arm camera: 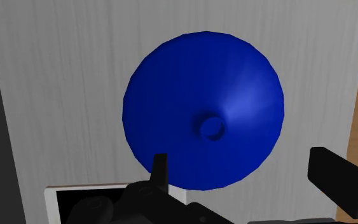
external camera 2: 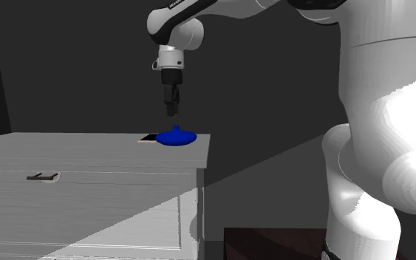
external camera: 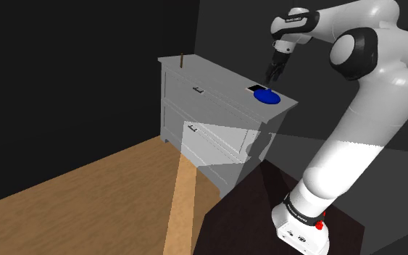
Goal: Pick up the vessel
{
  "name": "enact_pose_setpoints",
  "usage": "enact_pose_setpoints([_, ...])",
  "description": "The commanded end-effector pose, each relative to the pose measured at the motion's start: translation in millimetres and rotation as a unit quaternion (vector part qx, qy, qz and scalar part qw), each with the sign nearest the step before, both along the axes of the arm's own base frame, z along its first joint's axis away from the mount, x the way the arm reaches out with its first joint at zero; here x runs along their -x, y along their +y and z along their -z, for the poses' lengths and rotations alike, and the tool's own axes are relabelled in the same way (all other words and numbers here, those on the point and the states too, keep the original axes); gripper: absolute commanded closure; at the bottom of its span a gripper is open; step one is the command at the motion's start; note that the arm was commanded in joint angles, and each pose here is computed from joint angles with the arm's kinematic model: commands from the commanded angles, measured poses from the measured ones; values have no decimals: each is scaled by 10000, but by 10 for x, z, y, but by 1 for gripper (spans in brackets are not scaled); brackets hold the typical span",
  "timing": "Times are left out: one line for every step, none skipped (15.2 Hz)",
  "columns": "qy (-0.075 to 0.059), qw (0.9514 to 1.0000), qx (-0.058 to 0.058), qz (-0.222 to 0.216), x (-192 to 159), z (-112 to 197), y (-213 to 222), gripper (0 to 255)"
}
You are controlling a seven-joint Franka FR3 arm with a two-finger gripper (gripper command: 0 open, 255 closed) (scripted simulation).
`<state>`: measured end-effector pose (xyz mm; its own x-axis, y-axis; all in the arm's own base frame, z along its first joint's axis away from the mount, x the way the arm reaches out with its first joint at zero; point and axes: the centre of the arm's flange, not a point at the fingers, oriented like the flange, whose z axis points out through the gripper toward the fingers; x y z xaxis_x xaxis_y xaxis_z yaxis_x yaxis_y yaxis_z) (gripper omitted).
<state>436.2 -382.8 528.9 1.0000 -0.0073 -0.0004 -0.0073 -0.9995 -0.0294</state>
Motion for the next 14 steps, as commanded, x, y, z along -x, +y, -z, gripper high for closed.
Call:
enact_pose_setpoints([2,10000,-8,-18,-14,90,-68,0])
enact_pose_setpoints([2,10000,-8,-18,-14,142,-68,0])
enact_pose_setpoints([2,10000,-8,-18,-14,195,-68,0])
enact_pose_setpoints([2,10000,-8,-18,-14,248,-68,0])
enact_pose_setpoints([2,10000,-8,-18,-14,301,-68,0])
enact_pose_setpoints([2,10000,-8,-18,-14,354,-68,0])
enact_pose_setpoints([2,10000,-8,-18,-13,384,-67,0])
enact_pose_setpoints([2,10000,-8,-18,-13,384,-67,0])
enact_pose_setpoints([1,10000,-8,-17,-12,392,-64,255])
enact_pose_setpoints([2,10000,-8,-18,-14,390,-66,255])
enact_pose_setpoints([1,10000,-8,-18,-14,391,-67,255])
enact_pose_setpoints([1,10000,-8,-18,-15,391,-67,255])
enact_pose_setpoints([1,10000,-8,-18,-14,391,-67,255])
enact_pose_setpoints([1,10000,-8,-18,-14,390,-68,255])
